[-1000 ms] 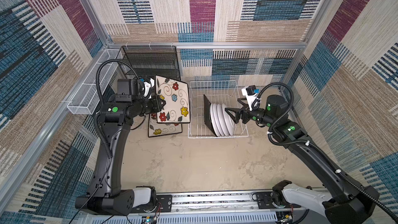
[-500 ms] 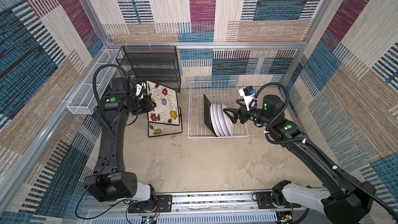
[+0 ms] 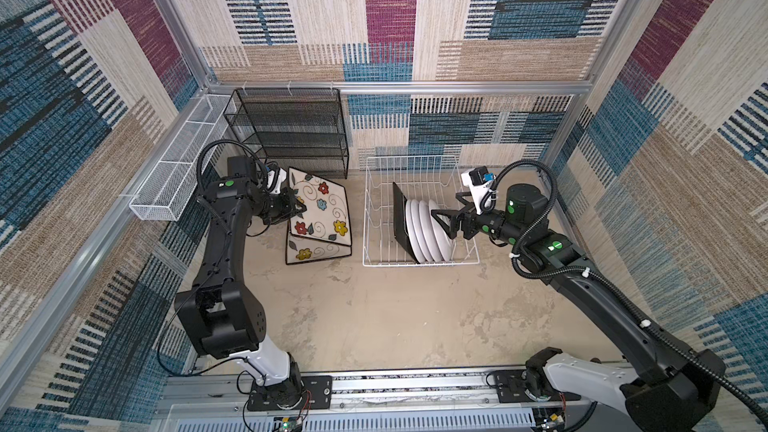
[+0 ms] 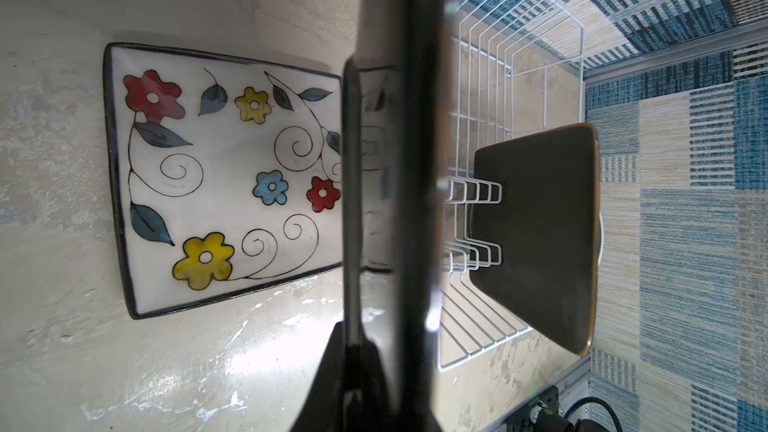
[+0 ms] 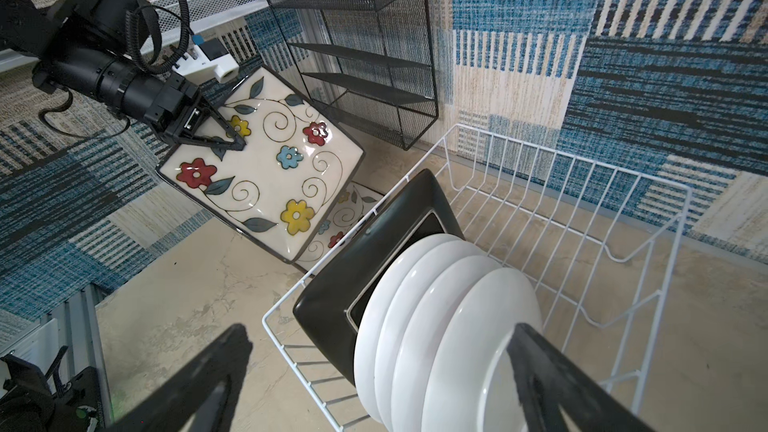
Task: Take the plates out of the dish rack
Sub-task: 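Lower the plate flat onto the first floral plate with the left gripper, then open the left gripper and release the floral plate stack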
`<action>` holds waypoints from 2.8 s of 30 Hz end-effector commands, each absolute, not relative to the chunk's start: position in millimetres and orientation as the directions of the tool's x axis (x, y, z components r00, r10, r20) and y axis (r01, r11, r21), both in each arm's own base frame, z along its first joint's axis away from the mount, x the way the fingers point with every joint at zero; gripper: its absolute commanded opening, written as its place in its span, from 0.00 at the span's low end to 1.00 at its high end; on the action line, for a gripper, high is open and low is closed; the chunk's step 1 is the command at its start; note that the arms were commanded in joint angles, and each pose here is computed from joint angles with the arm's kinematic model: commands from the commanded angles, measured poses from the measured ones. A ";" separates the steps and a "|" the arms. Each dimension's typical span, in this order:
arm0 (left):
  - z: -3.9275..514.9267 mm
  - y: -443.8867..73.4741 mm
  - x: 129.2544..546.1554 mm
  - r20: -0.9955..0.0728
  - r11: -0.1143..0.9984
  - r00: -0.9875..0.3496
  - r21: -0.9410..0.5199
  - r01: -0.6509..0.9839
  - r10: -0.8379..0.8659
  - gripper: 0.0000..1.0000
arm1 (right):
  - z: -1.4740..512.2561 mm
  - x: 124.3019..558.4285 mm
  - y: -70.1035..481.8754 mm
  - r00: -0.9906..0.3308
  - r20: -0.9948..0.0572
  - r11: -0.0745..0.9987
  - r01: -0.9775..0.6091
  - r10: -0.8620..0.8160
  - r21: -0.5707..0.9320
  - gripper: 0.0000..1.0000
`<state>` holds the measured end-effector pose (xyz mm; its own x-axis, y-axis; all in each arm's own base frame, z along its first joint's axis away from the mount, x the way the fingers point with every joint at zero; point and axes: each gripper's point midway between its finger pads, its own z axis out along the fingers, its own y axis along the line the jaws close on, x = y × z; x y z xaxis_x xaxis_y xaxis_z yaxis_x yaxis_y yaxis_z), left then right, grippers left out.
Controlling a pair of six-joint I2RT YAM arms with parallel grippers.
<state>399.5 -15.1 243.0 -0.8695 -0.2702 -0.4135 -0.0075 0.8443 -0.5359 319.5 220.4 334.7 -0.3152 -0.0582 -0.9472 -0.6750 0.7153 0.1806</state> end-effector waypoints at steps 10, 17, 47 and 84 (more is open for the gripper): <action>219.8 -1.6 425.2 -0.411 0.772 -0.872 -0.633 0.063 -0.267 0.00 | 329.0 318.1 222.0 -0.317 -0.947 0.708 -0.681 -0.055 0.187 0.99; 191.0 4.8 428.5 -0.353 0.727 -0.895 -0.685 0.049 -0.272 0.00 | 328.2 317.2 220.1 -0.308 -0.950 0.713 -0.678 -0.053 0.180 0.99; 119.5 30.7 442.8 -0.202 0.635 -0.927 -0.771 -0.047 -0.315 0.00 | 328.5 331.3 224.3 -0.312 -0.947 0.728 -0.667 -0.078 0.159 0.99; 60.7 58.2 436.3 -0.058 0.673 -0.938 -0.711 -0.202 -0.343 0.27 | 336.2 322.6 218.3 -0.265 -0.962 0.734 -0.665 -0.065 0.134 0.99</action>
<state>438.8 59.5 57.8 -0.9385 -0.3364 -0.0777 -0.1861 0.6825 -0.7068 320.7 218.4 326.6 -0.2972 -0.0866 -0.9509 -0.6676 0.7308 0.1421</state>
